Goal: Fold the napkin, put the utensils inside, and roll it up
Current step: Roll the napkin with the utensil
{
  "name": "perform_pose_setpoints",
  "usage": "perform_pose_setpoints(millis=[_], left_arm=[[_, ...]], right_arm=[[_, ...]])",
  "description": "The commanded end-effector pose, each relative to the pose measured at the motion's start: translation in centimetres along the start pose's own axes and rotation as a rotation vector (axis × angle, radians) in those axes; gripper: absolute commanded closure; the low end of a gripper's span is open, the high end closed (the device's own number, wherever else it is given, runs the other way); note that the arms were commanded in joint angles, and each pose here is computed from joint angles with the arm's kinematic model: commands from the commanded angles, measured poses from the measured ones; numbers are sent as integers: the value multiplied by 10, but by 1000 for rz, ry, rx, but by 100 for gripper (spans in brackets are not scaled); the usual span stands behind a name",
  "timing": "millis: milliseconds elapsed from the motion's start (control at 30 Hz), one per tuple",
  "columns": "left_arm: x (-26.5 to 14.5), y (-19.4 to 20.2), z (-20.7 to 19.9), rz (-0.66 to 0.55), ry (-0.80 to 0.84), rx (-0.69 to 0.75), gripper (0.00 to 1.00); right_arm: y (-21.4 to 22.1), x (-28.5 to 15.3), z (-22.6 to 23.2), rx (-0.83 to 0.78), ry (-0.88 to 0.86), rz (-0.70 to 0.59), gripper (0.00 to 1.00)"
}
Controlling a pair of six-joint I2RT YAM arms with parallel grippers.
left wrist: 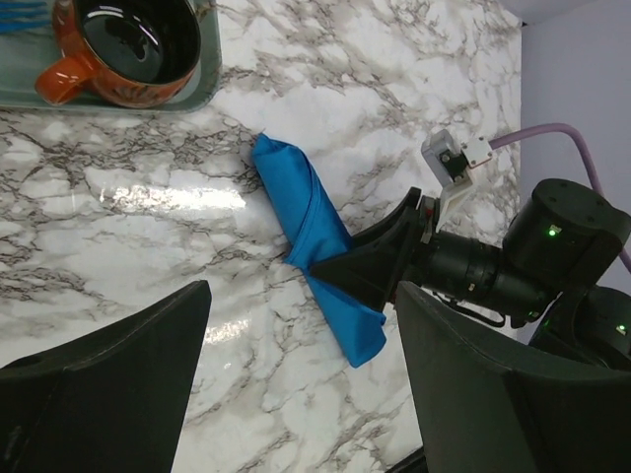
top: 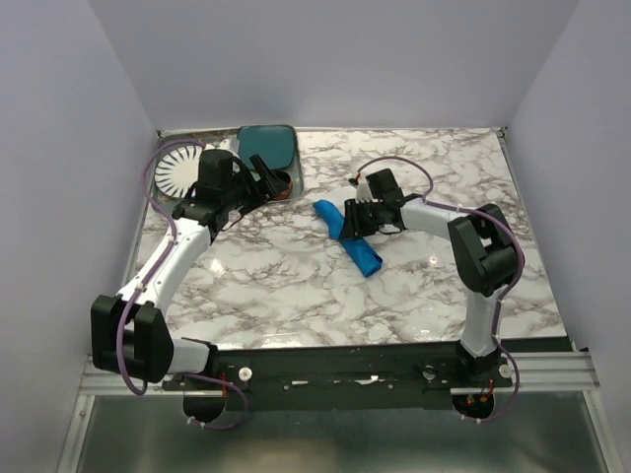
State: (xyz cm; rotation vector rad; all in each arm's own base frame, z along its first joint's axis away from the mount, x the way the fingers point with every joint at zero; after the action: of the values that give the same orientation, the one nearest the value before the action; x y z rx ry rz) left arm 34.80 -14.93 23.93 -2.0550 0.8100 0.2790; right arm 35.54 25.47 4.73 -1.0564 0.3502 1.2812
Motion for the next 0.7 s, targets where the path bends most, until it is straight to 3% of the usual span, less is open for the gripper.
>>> perform_pose_setpoints(millis=[0, 200, 400, 667], left_arm=[[22, 33, -4, 134, 84, -41, 15], [47, 76, -16, 262, 126, -54, 16], [73, 113, -24, 338, 136, -64, 18], [93, 132, -12, 376, 119, -95, 22]], right_arm=[[40, 1, -35, 102, 199, 112, 60], [33, -6, -41, 157, 288, 52, 67], [25, -8, -31, 128, 231, 42, 68], [34, -8, -21, 65, 197, 64, 49]])
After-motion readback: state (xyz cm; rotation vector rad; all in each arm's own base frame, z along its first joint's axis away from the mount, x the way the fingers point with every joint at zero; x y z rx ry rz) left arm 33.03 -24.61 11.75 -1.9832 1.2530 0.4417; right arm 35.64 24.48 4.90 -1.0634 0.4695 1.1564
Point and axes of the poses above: each gripper's point midway between its finger pads, its own x axis out along the fingers, its own z axis along the line the jaws close on, y = z × x, the point moved 3 cm from there along -x, back along the fingers, and after that the axes turned 8 degrees about x, right-handed, at the moved point
